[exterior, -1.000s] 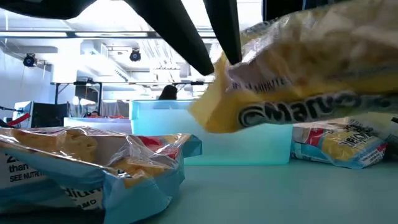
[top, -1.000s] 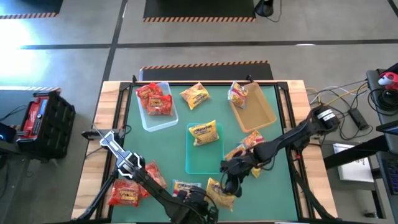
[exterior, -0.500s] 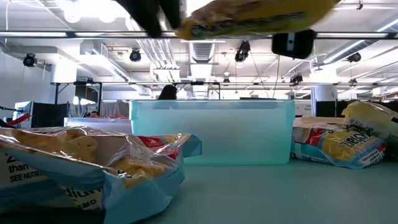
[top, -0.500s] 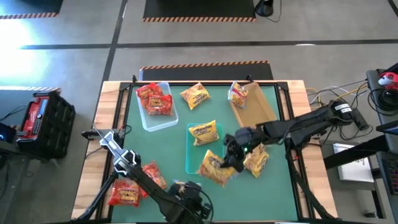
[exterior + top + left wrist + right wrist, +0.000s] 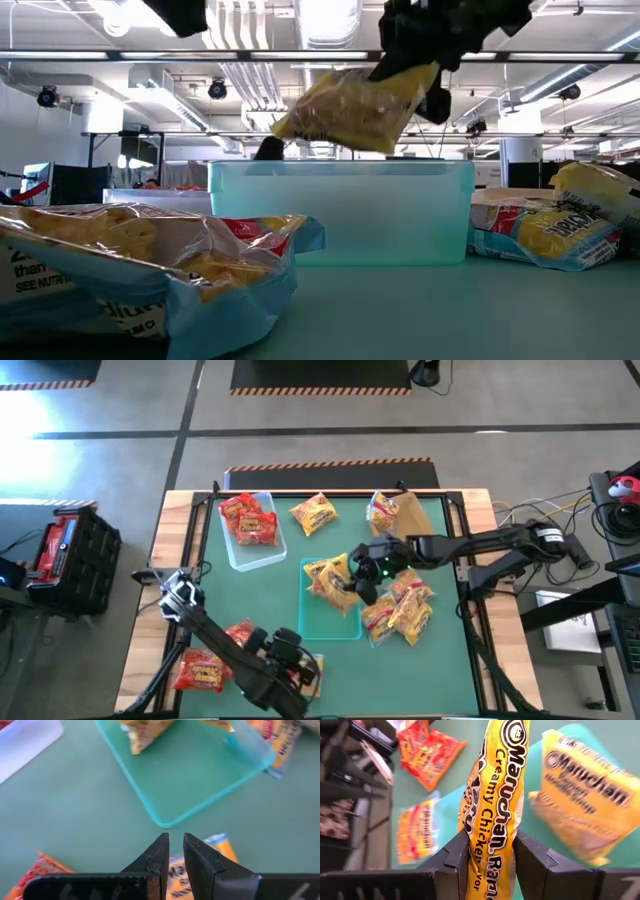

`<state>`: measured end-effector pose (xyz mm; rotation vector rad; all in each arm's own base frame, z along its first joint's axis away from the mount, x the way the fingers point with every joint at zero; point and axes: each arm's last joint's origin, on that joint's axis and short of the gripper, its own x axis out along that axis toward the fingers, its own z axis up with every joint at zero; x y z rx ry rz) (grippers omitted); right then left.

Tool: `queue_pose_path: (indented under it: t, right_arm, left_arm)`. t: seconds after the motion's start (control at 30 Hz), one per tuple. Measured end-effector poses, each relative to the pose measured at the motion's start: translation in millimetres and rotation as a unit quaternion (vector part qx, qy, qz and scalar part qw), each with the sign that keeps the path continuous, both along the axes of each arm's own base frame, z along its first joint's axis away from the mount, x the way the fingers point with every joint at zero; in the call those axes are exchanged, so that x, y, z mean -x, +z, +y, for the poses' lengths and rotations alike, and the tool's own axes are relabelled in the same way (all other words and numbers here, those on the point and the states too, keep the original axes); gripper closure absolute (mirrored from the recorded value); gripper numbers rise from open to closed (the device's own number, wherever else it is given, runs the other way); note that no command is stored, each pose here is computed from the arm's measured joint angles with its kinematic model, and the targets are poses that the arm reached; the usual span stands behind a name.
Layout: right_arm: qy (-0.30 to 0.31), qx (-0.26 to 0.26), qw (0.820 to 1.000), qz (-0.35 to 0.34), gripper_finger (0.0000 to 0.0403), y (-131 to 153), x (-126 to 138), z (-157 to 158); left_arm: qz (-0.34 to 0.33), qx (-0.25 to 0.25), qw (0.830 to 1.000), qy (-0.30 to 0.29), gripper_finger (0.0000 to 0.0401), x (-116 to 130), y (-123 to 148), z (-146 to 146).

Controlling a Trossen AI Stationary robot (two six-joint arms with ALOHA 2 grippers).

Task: Sort Maruchan noodles
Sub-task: Put the yellow noodle pack into the blue bin

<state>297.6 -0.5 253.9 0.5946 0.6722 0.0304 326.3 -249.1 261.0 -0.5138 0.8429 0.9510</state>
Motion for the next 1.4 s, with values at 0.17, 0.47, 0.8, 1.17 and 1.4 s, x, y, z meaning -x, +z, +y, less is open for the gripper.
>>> queue_pose_path:
  t: [0.17,0.47,0.8,1.17,1.4]
  right_arm:
    - [0.029,0.064,0.998,0.004,0.0294,-12,-6,-12]
    - [0.154,0.215,0.964,-0.01,0.0294,-28,-14,-14]
    - [0.202,0.321,0.925,0.004,0.0258,-42,-19,-19]
    - [0.147,0.414,0.897,0.048,0.022,-42,-19,-35]
    - [0.067,0.42,0.904,0.041,0.0225,-23,-9,-57]
  left_arm:
    - [-0.015,0.011,1.0,0.008,0.0361,18,-6,15]
    - [-0.061,0.044,0.997,0.027,0.0361,43,-30,44]
    - [-0.136,0.025,0.985,0.099,0.0361,59,-31,92]
    - [-0.167,-0.001,0.974,0.154,0.0361,62,-10,149]
    - [-0.109,0.003,0.986,0.128,0.0361,47,2,197]
